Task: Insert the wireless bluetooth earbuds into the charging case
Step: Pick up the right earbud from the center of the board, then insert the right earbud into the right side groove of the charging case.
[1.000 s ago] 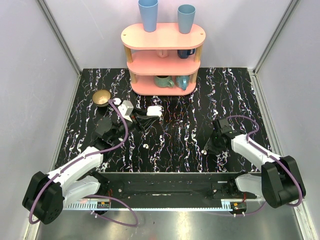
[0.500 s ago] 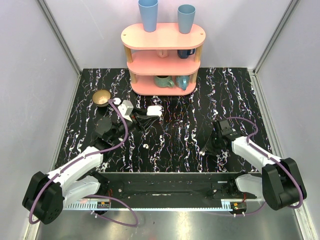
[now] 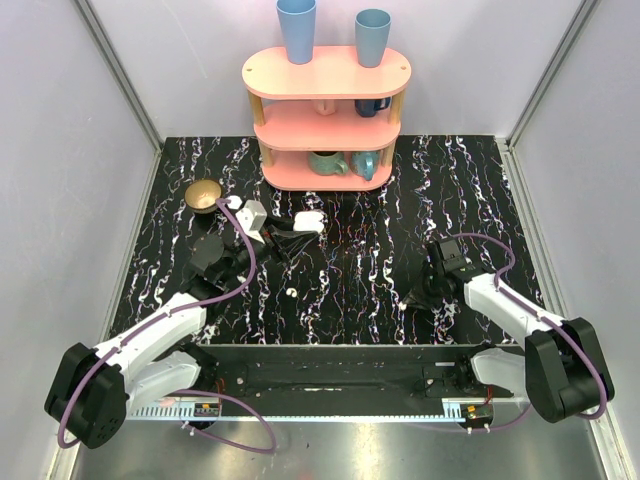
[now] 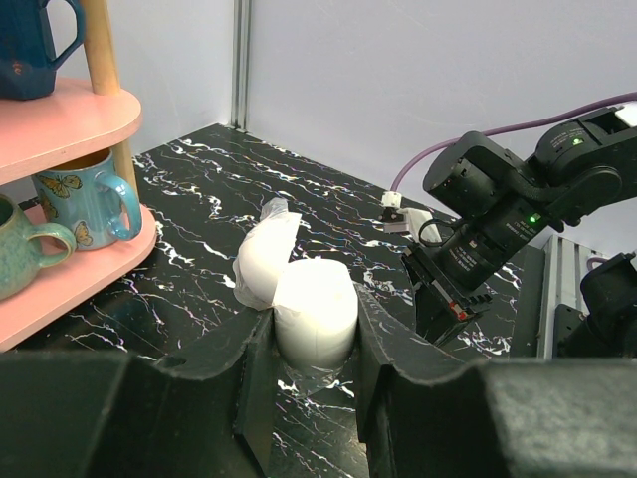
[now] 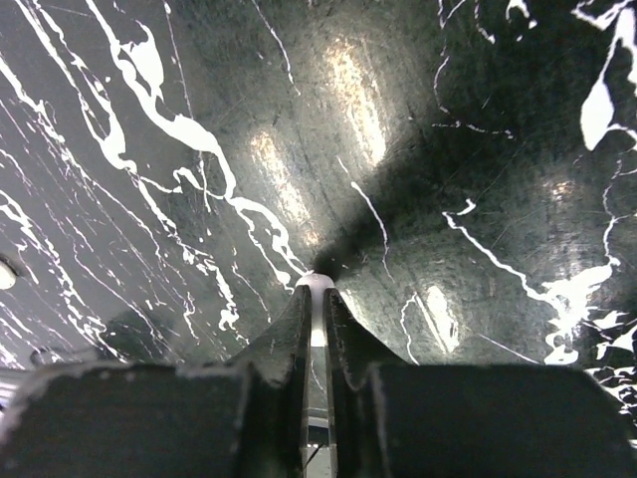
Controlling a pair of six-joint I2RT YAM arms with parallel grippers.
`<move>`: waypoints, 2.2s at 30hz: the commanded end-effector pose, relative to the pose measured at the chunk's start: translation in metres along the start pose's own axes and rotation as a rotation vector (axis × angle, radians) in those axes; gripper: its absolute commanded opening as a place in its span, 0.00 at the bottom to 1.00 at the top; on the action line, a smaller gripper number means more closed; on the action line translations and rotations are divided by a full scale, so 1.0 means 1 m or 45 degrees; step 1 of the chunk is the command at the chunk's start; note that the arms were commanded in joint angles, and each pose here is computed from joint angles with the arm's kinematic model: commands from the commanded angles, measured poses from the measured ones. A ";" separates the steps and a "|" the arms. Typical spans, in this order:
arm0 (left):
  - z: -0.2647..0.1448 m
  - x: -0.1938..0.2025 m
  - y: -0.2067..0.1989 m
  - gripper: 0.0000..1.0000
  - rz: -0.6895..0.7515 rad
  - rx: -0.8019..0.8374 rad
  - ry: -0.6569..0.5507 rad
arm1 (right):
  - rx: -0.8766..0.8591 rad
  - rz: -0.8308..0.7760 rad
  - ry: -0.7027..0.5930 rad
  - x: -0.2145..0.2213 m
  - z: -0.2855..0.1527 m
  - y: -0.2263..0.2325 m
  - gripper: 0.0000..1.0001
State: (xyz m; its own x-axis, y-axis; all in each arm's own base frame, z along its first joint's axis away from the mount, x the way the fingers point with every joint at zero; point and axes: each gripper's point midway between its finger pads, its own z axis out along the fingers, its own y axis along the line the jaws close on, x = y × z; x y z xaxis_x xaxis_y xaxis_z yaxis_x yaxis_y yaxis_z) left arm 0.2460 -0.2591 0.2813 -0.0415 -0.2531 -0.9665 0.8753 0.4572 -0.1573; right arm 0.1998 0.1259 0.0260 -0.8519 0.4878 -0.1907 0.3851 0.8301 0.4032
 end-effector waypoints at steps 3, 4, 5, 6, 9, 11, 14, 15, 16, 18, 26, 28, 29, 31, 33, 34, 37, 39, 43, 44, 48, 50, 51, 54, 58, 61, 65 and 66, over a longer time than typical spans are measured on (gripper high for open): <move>0.005 -0.029 -0.009 0.00 0.041 0.051 -0.085 | -0.097 -0.054 0.012 -0.001 -0.007 0.016 0.05; 0.005 -0.029 -0.008 0.00 0.041 0.049 -0.087 | -0.108 -0.065 0.010 -0.002 -0.008 0.018 0.04; 0.005 -0.028 -0.008 0.00 0.040 0.050 -0.083 | -0.128 -0.074 0.008 -0.003 -0.010 0.022 0.01; 0.005 -0.030 -0.009 0.00 0.042 0.053 -0.087 | -0.152 -0.089 -0.003 -0.006 -0.013 0.028 0.00; 0.005 -0.031 -0.009 0.00 0.048 0.054 -0.091 | -0.254 -0.144 -0.045 -0.016 -0.026 0.049 0.00; 0.006 -0.032 -0.010 0.00 0.052 0.062 -0.090 | -0.342 -0.203 -0.083 -0.024 -0.040 0.067 0.00; 0.006 -0.035 -0.014 0.00 0.065 0.092 -0.097 | -0.538 -0.337 -0.197 -0.047 -0.077 0.112 0.00; 0.006 -0.037 -0.016 0.00 0.070 0.105 -0.100 | -0.593 -0.375 -0.232 -0.053 -0.088 0.124 0.00; 0.007 -0.038 -0.017 0.00 0.073 0.112 -0.103 | -0.636 -0.428 -0.262 -0.057 -0.098 0.133 0.00; 0.008 -0.040 -0.021 0.00 0.075 0.136 -0.101 | -0.750 -0.513 -0.336 -0.069 -0.126 0.160 0.00; 0.004 -0.053 -0.051 0.00 0.082 0.354 -0.121 | -1.227 -0.942 -0.503 -0.074 -0.224 0.239 0.00; 0.003 -0.060 -0.060 0.00 0.071 0.418 -0.147 | -1.330 -1.065 -0.514 -0.067 -0.241 0.250 0.00; 0.001 -0.060 -0.067 0.00 0.069 0.477 -0.139 | -1.379 -1.119 -0.541 -0.065 -0.255 0.256 0.00; -0.001 -0.069 -0.075 0.00 0.053 0.548 -0.184 | -1.489 -1.250 -0.567 -0.056 -0.276 0.263 0.00; -0.003 -0.069 -0.081 0.00 0.028 0.607 -0.187 | -1.577 -1.338 -0.599 -0.050 -0.295 0.270 0.00; -0.006 -0.078 -0.087 0.00 0.026 0.645 -0.230 | -1.654 -1.413 -0.584 -0.040 -0.306 0.273 0.00; -0.008 -0.084 -0.090 0.00 -0.014 0.698 -0.271 | -1.769 -1.531 -0.540 -0.024 -0.327 0.276 0.00; -0.007 -0.085 -0.090 0.00 -0.037 0.719 -0.285 | -1.817 -1.592 -0.516 -0.011 -0.336 0.278 0.00; -0.008 -0.094 -0.096 0.00 -0.056 0.782 -0.310 | -1.843 -1.693 -0.490 0.011 -0.343 0.279 0.00; -0.007 -0.095 -0.096 0.00 -0.057 0.786 -0.311 | -1.834 -1.692 -0.455 0.017 -0.341 0.278 0.00; -0.008 -0.099 -0.098 0.00 -0.047 0.800 -0.317 | -1.812 -1.747 -0.471 0.024 -0.339 0.279 0.00; -0.009 -0.101 -0.100 0.00 -0.047 0.808 -0.318 | -1.772 -1.741 -0.469 0.023 -0.332 0.279 0.00; -0.009 -0.102 -0.101 0.00 -0.045 0.811 -0.322 | -1.756 -1.764 -0.488 0.023 -0.329 0.280 0.00; -0.011 -0.103 -0.103 0.00 -0.046 0.828 -0.317 | -1.684 -1.777 -0.512 0.018 -0.318 0.282 0.00; -0.012 -0.104 -0.105 0.00 -0.051 0.840 -0.308 | -1.686 -1.799 -0.515 0.020 -0.316 0.286 0.00; -0.013 -0.104 -0.107 0.00 -0.054 0.851 -0.304 | -1.686 -1.812 -0.513 0.022 -0.312 0.290 0.00; -0.013 -0.105 -0.108 0.00 -0.060 0.864 -0.302 | -1.679 -1.824 -0.490 0.025 -0.304 0.293 0.00; -0.014 -0.105 -0.109 0.00 -0.058 0.871 -0.303 | -1.680 -1.831 -0.489 0.027 -0.304 0.294 0.00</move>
State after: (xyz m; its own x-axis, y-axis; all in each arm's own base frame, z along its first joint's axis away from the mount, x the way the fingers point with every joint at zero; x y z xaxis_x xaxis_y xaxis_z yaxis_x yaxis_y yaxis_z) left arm 0.1802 -0.2868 0.3463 -0.3156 -0.3353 -0.8877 0.9487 -0.1273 -0.2892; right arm 0.1823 0.2949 0.3988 -0.1333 -0.0794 -0.9879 -0.9911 0.0095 0.1330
